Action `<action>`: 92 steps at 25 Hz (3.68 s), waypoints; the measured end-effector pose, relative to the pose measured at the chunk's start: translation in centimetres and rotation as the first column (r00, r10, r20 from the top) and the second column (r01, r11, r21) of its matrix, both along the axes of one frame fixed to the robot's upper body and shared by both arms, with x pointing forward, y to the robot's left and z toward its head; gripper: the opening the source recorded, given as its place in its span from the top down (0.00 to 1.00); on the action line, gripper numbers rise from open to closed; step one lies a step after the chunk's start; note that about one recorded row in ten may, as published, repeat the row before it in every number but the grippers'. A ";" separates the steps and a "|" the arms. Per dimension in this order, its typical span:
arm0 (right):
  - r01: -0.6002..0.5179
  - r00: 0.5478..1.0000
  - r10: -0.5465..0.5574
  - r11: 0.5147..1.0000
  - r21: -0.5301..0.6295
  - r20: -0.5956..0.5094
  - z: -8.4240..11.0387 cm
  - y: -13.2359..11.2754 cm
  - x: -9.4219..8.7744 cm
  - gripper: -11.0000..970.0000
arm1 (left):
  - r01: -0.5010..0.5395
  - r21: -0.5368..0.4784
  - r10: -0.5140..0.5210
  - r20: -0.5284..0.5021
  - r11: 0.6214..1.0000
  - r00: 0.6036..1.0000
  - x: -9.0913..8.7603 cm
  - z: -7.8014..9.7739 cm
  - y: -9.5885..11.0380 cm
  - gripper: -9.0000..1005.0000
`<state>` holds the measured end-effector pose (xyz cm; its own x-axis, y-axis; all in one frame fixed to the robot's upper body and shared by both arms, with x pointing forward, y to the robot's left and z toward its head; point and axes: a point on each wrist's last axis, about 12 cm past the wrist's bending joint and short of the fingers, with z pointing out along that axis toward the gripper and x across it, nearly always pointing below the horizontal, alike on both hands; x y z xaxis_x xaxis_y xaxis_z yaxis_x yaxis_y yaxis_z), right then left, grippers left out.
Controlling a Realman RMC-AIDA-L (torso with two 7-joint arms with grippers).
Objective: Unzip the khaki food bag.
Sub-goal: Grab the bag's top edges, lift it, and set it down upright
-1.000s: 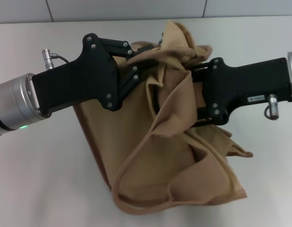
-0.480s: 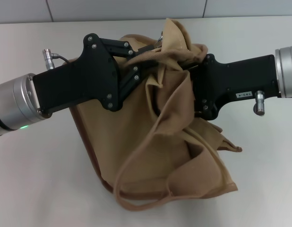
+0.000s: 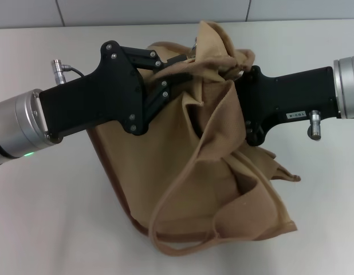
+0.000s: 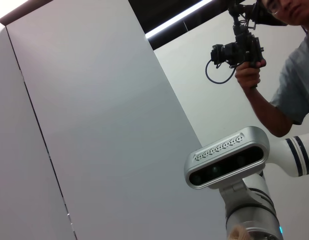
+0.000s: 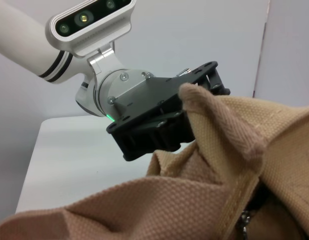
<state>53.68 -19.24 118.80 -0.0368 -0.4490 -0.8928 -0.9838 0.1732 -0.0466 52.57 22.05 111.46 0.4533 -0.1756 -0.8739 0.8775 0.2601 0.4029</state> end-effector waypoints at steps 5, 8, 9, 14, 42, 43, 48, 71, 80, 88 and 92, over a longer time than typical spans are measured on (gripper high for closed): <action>-0.002 1.000 0.002 1.000 0.002 -0.001 0.2 0.0 0.0 0.94 | -0.001 -0.001 0.001 -0.001 1.000 1.000 -0.1 0.0 0.0 0.93; -0.001 1.000 0.001 1.000 0.005 -0.003 0.2 0.0 0.0 0.98 | -0.002 -0.001 0.002 -0.001 1.000 1.000 -0.1 -0.1 0.1 0.93; -0.001 1.000 0.001 1.000 0.005 -0.002 0.2 0.0 0.0 0.98 | -0.002 -0.001 0.002 -0.001 1.000 1.000 -0.1 -0.1 0.1 0.93; -0.002 1.000 0.002 1.000 0.003 0.000 0.6 -0.2 -0.5 0.99 | -0.007 -0.001 0.007 0.001 1.000 1.000 -0.1 -0.1 0.1 0.93; 0.102 0.992 -0.096 0.993 0.062 -0.086 1.0 -6.9 -3.2 0.97 | -0.027 -0.038 0.027 0.004 0.999 1.000 0.3 0.3 0.0 0.93; 0.098 0.992 -0.093 0.993 0.067 -0.085 1.0 -6.7 -3.0 0.97 | -0.027 -0.038 0.027 0.004 0.999 1.000 0.3 0.3 0.0 0.93; 0.089 0.994 -0.083 0.993 0.082 -0.069 0.8 -6.0 -1.8 0.88 | -0.022 -0.034 0.022 0.004 0.999 1.000 0.2 0.2 -0.1 0.93; -0.016 0.996 0.024 0.995 0.094 -0.081 0.6 -3.2 -1.3 0.56 | -0.016 -0.037 0.016 0.001 0.999 1.000 0.4 0.3 -0.4 0.93; -0.041 0.998 0.046 0.994 0.105 -0.046 0.5 -2.2 -1.2 0.56 | -0.011 -0.038 0.011 0.001 0.999 1.000 0.5 0.4 -0.5 0.93; -0.049 0.998 0.052 0.996 0.079 -0.032 0.0 -0.9 -0.8 0.57 | -0.011 -0.038 0.011 0.001 0.999 1.000 0.5 0.4 -0.6 0.93; -0.042 0.999 0.044 0.998 0.045 -0.029 -0.3 -0.5 -0.5 0.60 | -0.010 -0.039 0.010 0.002 0.999 1.000 0.5 0.4 -0.6 0.93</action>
<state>53.14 -19.70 118.53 -0.0455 -0.4107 -0.9106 -0.9912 0.1321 -0.0100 53.06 21.48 111.89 0.4570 -0.2049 -0.8656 0.8740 0.2842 0.3942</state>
